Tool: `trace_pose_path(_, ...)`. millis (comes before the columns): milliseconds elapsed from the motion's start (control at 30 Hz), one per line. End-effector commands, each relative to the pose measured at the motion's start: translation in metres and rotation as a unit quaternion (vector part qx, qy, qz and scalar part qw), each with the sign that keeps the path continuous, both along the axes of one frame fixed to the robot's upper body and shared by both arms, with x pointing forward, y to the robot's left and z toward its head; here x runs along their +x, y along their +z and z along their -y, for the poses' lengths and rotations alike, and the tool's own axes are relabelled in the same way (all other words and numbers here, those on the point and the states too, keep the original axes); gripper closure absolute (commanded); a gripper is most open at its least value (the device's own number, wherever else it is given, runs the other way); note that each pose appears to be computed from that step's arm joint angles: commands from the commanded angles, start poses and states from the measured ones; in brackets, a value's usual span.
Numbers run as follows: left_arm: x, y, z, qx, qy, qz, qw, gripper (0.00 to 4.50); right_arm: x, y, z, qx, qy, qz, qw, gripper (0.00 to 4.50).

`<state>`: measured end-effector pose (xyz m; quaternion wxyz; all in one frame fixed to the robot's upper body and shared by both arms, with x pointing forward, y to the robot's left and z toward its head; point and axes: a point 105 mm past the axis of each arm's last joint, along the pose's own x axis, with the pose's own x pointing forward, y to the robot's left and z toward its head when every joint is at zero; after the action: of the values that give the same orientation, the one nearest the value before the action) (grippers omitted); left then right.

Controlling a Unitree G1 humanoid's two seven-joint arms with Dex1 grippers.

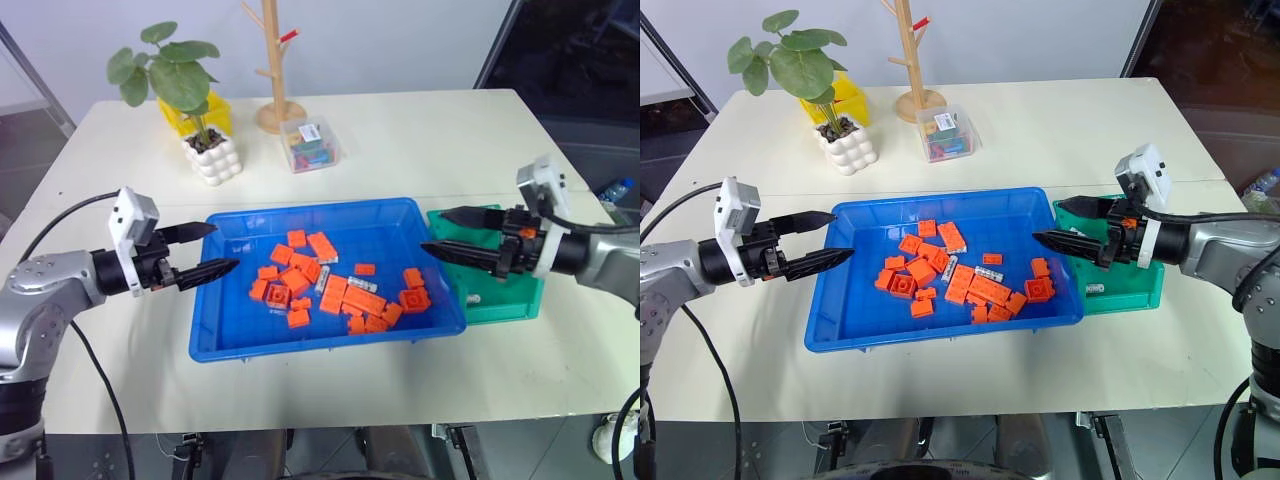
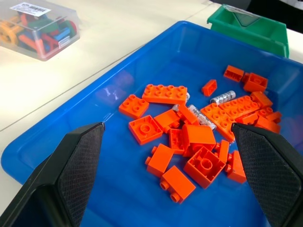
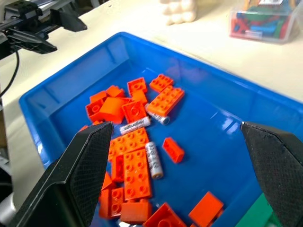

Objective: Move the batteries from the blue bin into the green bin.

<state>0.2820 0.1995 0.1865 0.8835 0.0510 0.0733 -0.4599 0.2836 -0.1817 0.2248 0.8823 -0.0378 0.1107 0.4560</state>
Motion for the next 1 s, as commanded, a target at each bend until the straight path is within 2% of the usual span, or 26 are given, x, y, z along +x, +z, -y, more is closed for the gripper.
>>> trace_pose_path(33,0.001,0.011,0.0,0.0,0.0,0.028,1.0,0.0,0.004,0.012,-0.007,-0.002,0.004,0.037,0.999,0.08)
trace_pose_path(300,0.002,0.009,0.001,-0.001,0.003,0.031,1.0,0.0,0.007,0.013,-0.045,-0.016,0.055,0.06,0.997,0.08)
trace_pose_path(467,0.005,0.008,0.007,-0.008,0.003,0.037,0.999,0.0,0.024,-0.001,-0.082,-0.03,0.07,0.074,0.994,0.08)
trace_pose_path(567,0.004,0.007,0.01,-0.014,0.006,0.041,0.999,0.0,0.044,-0.019,-0.098,-0.05,0.042,0.067,0.996,0.08)
trace_pose_path(767,0.001,0.004,0.011,-0.027,0.027,0.046,0.998,0.0,0.075,-0.033,-0.124,-0.011,-0.028,0.01,0.999,0.08)
trace_pose_path(1000,-0.002,0.001,0.012,-0.038,0.049,0.052,0.997,0.0,0.08,-0.051,-0.144,-0.03,-0.036,-0.021,0.999,0.08)
